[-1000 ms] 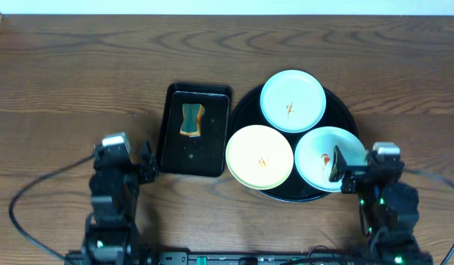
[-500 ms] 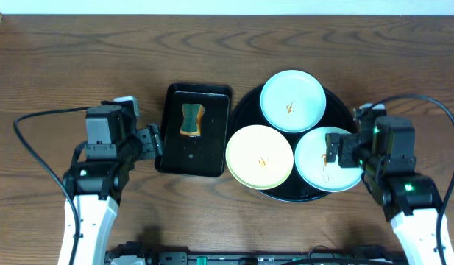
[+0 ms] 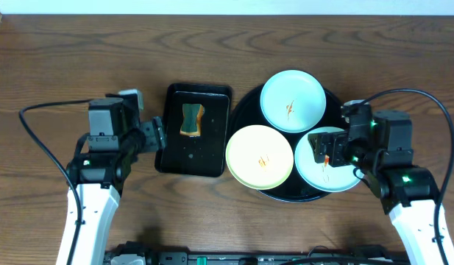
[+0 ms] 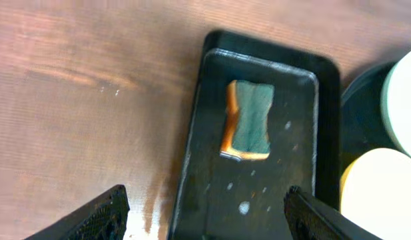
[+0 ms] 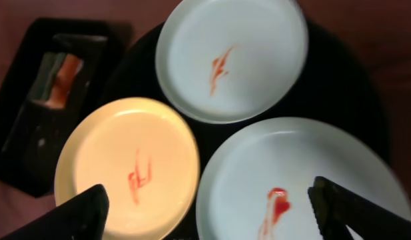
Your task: Clean dirty plates on tray and stack at the side
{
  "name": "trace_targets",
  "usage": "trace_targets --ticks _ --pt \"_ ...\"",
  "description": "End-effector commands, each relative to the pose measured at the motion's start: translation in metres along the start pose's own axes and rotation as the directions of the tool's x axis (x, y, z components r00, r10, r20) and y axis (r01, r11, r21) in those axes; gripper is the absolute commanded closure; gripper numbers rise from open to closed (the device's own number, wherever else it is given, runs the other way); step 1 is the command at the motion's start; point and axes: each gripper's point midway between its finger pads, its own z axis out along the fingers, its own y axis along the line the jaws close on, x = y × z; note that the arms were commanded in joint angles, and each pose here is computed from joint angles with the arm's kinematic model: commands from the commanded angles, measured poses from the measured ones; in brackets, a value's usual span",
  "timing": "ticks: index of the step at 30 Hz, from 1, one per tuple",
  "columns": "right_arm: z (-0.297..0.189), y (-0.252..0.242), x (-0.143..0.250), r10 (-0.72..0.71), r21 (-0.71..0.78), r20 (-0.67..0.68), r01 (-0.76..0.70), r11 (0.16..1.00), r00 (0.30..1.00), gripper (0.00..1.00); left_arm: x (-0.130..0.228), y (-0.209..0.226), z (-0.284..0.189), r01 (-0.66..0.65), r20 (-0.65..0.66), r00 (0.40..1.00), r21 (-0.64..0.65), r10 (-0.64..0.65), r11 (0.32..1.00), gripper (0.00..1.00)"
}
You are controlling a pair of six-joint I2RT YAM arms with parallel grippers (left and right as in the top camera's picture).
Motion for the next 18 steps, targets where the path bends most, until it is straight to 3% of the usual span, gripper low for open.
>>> trace_targets --ticks 1,8,18 --pt "0.007 0.023 0.003 0.006 -0.084 -0.04 -0.009 0.996 0.999 0.07 -0.023 -0.017 0.001 -0.032 0.031 0.999 0.041 0.031 0.999 0.24" --pt "0.028 0.036 0.016 -0.027 -0.105 -0.117 0.015 0.994 0.993 0.13 -0.033 -0.036 0.043 -0.116 -0.039 0.992 0.017 0.117 0.993 0.28" --pt "0.036 0.033 0.02 0.003 -0.09 -0.142 -0.016 0.996 0.99 0.14 0.016 -0.068 0.128 -0.205 -0.204 0.956 0.057 0.213 0.977 0.36"
